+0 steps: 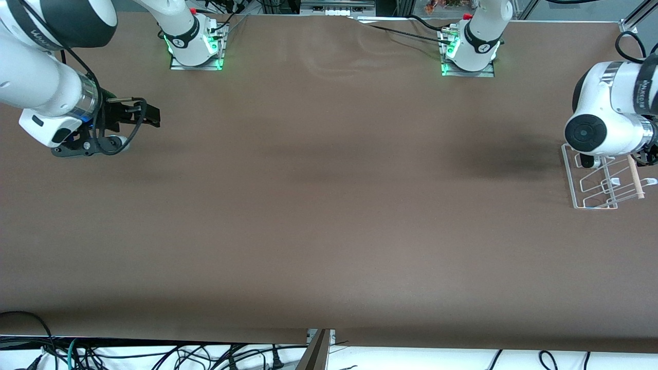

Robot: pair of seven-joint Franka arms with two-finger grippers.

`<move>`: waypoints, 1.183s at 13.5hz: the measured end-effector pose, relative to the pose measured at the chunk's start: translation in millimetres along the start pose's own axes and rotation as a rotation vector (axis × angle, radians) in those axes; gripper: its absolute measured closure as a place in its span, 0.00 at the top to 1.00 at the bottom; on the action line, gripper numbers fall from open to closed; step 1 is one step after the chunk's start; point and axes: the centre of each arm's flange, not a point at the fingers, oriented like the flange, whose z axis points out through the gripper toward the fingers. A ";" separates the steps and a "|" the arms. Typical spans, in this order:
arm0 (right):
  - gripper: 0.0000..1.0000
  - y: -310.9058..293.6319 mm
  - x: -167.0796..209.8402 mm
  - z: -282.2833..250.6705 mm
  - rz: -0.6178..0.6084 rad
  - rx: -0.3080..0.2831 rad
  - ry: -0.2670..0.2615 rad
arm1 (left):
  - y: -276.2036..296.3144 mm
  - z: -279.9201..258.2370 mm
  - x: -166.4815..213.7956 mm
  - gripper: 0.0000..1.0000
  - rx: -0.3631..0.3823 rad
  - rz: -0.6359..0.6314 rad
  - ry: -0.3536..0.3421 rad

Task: Transfer cup to left arm and place on rack
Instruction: 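Carry the cup to the rack with the left gripper while the right gripper retracts, then lower the cup onto a rack peg with the left gripper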

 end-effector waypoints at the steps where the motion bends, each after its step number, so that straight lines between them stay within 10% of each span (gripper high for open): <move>1: 1.00 -0.7 -0.1 -2.7 -0.007 -0.008 0.012 | 3.7 12.4 3.4 0.70 0.029 0.019 -0.028; 16: 1.00 7.9 8.3 -36.9 -0.011 -0.049 0.114 | 67.6 83.8 93.9 0.70 0.139 0.174 -0.223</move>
